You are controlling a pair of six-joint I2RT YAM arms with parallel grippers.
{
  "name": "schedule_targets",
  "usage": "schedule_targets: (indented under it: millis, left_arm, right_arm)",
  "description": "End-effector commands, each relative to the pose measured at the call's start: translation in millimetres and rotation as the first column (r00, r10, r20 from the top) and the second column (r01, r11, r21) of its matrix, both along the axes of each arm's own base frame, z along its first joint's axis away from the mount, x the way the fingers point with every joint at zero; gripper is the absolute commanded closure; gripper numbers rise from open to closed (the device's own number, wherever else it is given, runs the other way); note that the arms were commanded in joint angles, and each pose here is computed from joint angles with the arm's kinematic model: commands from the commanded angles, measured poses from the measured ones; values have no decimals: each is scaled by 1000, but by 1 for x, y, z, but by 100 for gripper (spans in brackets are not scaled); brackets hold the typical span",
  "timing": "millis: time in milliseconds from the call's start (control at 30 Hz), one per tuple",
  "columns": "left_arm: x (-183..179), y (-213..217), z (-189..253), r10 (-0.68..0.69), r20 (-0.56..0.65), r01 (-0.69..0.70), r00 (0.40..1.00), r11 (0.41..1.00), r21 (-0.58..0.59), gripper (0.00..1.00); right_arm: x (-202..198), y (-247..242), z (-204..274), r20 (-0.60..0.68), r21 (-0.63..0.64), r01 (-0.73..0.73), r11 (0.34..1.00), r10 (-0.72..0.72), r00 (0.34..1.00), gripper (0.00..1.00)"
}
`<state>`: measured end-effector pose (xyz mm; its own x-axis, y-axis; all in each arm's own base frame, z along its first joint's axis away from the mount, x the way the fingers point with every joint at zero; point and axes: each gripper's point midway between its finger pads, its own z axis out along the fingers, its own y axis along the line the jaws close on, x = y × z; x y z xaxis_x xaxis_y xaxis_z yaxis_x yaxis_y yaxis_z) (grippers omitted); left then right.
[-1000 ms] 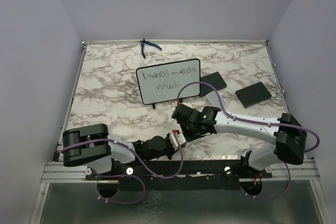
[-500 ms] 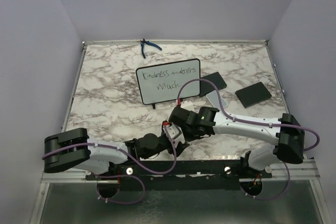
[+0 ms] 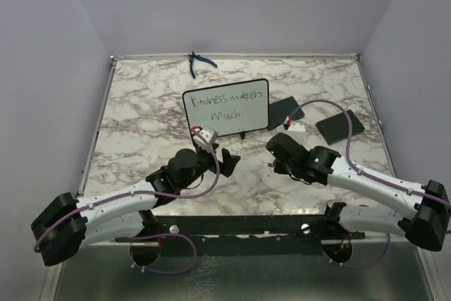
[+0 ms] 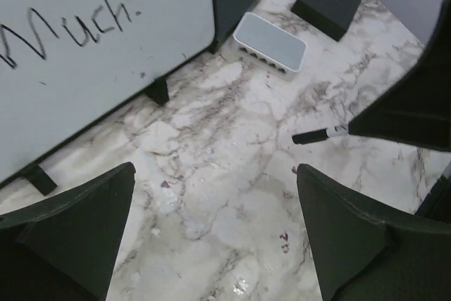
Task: Write a sentence on the whiteboard
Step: Put down the whiteboard marker at the center of the board.
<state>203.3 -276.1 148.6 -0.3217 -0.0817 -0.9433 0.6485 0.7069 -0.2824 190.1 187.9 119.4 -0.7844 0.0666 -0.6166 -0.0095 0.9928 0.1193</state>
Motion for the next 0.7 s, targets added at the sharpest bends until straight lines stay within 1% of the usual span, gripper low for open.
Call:
schedule_targets:
  millis: [0, 67, 100, 133, 300, 400, 500, 600, 667]
  left_arm:
    - [18, 16, 8, 43, -137, -42, 990, 999, 9, 3]
    - [28, 23, 16, 65, -159, -66, 985, 998, -1, 3]
    - [45, 36, 31, 106, -197, -113, 975, 993, -23, 3]
    - [47, 39, 35, 106, -207, -115, 973, 993, -33, 3]
    - [65, 61, 39, 168, -247, -186, 954, 981, -49, 2]
    - [74, 76, 43, 201, -255, -220, 946, 974, -51, 2]
    - [80, 92, 45, 241, -259, -257, 935, 966, -30, 2]
    - [84, 108, 46, 296, -254, -305, 921, 952, 6, 2]
    - [86, 118, 47, 333, -244, -337, 911, 941, 26, 2]
  right_arm:
    - [32, 2, 4, 156, 217, 52, 975, -88, 984, 100]
    - [38, -4, -3, 175, 269, 70, 960, -120, 977, 99]
    - [43, -14, -15, 218, 308, 87, 948, -159, 963, 99]
    - [43, -19, -20, 218, 305, 103, 947, -175, 960, 98]
    - [39, -29, -49, 159, 311, 174, 934, -231, 960, 95]
    - [34, -37, -67, 100, 282, 239, 929, -276, 956, 88]
    - [29, -43, -76, 66, 252, 277, 927, -302, 951, 77]
    - [29, -46, -73, 72, 242, 283, 928, -308, 949, 60]
    - [31, -47, -67, 95, 240, 270, 932, -299, 950, 41]
